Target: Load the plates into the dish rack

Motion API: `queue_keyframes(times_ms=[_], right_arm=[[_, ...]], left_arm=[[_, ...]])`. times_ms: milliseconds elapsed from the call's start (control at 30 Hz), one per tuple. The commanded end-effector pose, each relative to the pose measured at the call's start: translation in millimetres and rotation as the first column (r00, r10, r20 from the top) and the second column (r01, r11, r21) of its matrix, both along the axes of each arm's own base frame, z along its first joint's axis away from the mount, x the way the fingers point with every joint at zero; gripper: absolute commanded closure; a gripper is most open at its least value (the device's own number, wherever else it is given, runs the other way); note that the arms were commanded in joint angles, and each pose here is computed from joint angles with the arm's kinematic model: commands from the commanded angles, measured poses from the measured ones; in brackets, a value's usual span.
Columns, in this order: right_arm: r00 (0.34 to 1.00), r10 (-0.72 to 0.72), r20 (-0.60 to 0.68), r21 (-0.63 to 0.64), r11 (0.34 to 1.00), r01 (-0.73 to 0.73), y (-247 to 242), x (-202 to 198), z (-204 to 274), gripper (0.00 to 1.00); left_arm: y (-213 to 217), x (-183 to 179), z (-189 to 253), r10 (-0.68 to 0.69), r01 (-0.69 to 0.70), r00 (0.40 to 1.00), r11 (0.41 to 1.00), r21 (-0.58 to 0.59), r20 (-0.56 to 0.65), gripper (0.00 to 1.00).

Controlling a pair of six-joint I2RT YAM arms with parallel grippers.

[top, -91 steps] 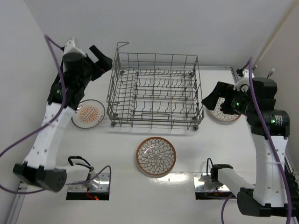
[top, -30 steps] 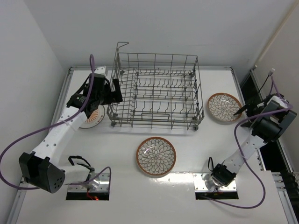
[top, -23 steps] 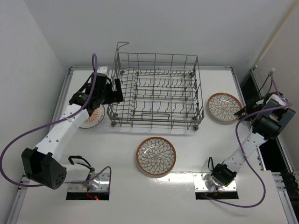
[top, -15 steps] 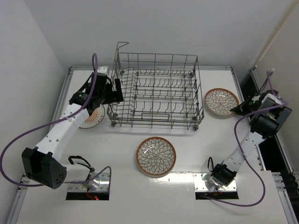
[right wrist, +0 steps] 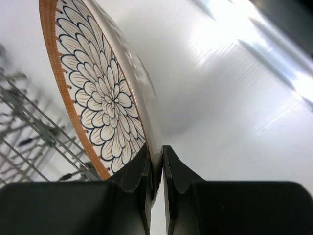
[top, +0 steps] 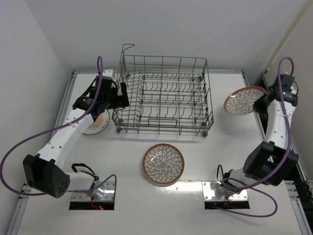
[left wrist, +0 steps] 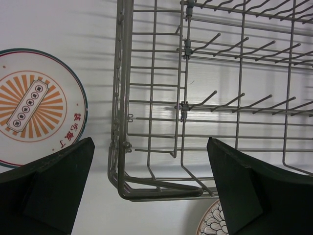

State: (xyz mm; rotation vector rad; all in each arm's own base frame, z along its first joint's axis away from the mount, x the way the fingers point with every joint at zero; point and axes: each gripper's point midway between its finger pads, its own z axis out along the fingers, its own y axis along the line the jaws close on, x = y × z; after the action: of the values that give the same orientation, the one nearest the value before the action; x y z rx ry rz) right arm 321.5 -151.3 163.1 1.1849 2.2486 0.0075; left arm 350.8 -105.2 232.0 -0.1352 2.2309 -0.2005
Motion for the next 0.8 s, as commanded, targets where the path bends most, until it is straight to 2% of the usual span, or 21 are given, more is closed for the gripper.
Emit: queue_keyframes(times_ms=[0,67,267,400,467,500,533,767], right_arm=[[0.979,-0.11,0.169,-0.174,0.975,0.139,-22.7,12.5,88.9,1.0],[0.983,-0.069,0.169,-0.198,0.975,0.103,-16.7,12.2,105.0,1.0],[0.965,0.092,0.247,-0.3,0.954,-0.014,24.2,44.3,168.1,1.0],[0.938,0.255,0.235,-0.329,0.929,-0.17,80.2,80.3,177.0,1.0],[0.93,0.287,0.229,-0.363,0.912,-0.192,95.2,91.0,187.2,1.0],[0.942,0.286,0.177,-0.374,0.905,-0.204,99.8,97.8,174.9,1.0],[0.935,0.317,0.158,-0.383,0.892,-0.238,116.5,102.0,172.4,1.0],[0.928,0.373,0.013,-0.454,0.828,-0.327,154.7,117.6,144.0,1.0]], left_arm=[[-8.1,10.7,24.0,-0.025,0.026,0.997,0.999,-0.018,0.078,0.0],[-8.1,10.8,24.1,-0.025,0.027,0.997,0.999,-0.018,0.078,0.0],[-8.0,9.4,25.8,-0.019,0.022,0.995,0.999,-0.031,0.095,0.0],[-4.9,5.2,24.4,-0.005,0.008,0.995,0.999,-0.034,0.095,0.0],[-3.4,5.7,29.4,0.003,0.001,0.993,0.999,-0.035,0.114,0.0],[-3.4,5.7,29.5,0.003,0.001,0.993,0.999,-0.035,0.114,0.0],[-3.0,4.7,24.8,0.003,0.001,0.995,1.0,-0.032,0.104,0.0],[4.2,0.2,27.2,0.027,-0.025,0.992,0.999,-0.02,0.12,0.0]])
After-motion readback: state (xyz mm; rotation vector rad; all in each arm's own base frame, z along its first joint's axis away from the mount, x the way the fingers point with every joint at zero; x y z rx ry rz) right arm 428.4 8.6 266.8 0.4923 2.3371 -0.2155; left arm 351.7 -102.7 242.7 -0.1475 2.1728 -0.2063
